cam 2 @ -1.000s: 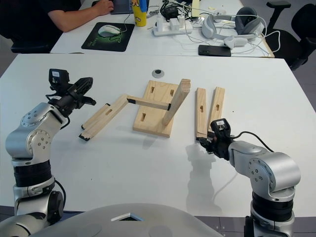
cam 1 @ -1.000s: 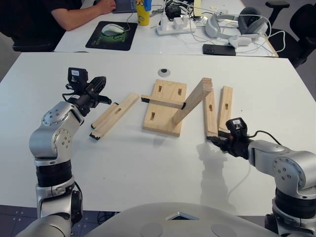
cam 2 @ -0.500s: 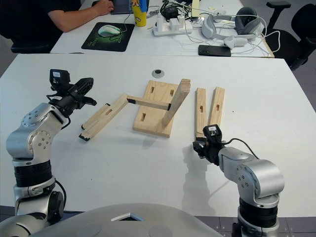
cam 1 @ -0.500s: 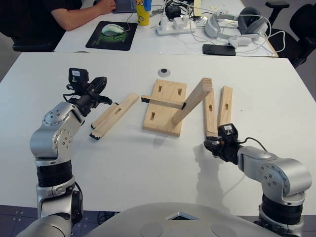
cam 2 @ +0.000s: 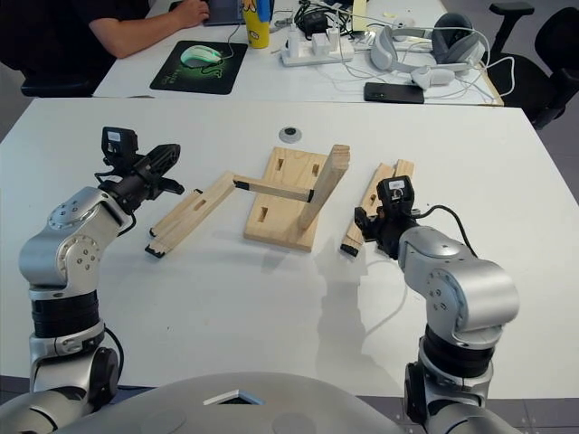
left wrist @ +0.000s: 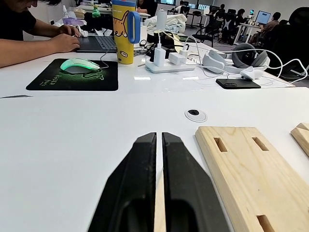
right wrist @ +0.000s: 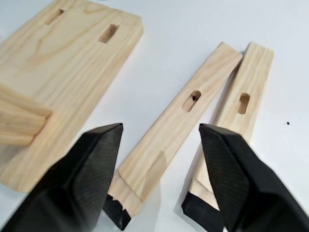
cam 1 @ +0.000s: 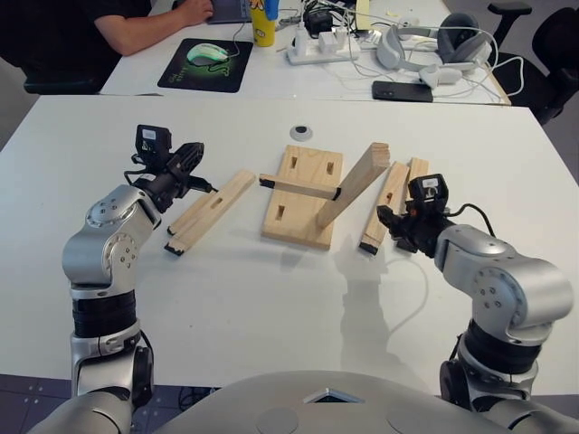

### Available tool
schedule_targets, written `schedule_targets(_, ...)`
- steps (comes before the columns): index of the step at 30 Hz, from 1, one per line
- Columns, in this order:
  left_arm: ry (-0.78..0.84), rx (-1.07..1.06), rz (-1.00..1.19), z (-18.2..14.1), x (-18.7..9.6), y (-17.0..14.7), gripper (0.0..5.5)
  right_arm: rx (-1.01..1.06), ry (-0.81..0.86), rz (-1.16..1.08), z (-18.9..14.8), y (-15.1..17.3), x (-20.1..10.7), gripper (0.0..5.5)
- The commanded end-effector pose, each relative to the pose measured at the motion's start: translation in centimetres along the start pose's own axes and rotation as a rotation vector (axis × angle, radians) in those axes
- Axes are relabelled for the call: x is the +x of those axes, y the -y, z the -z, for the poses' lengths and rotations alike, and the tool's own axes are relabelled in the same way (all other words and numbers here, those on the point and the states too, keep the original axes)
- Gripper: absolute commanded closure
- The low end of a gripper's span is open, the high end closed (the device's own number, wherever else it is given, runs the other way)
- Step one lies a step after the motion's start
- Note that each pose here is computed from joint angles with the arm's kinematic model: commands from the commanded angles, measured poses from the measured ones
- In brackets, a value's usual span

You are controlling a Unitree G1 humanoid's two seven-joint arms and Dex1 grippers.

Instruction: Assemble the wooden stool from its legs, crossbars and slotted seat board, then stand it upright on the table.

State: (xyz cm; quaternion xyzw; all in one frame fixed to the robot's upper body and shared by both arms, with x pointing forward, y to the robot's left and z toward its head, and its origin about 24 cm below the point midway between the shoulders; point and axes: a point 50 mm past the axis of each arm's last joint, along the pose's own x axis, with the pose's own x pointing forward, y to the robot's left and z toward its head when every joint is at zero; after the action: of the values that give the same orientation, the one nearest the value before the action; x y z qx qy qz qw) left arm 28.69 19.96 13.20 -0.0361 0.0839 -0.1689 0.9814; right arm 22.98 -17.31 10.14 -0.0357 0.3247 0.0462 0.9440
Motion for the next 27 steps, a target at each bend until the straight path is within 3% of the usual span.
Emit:
schedule_targets(1,0.007,0.004,0.018,-0.3,0.4,0.3,5.29,0.087,-0.016,0.029,0.8,-1.0,1.8,2.56)
schedule_targets(16,0.009,0.001,0.026,-0.3,0.7,0.6,5.29,0.051,-0.059,0.182,1.3,-1.1,3.1,2.56)
schedule_targets(27,0.022,-0.006,0.009,-0.3,0.5,0.5,5.29,0.122,-0.189,0.135,2.9,-1.5,4.2,2.56)
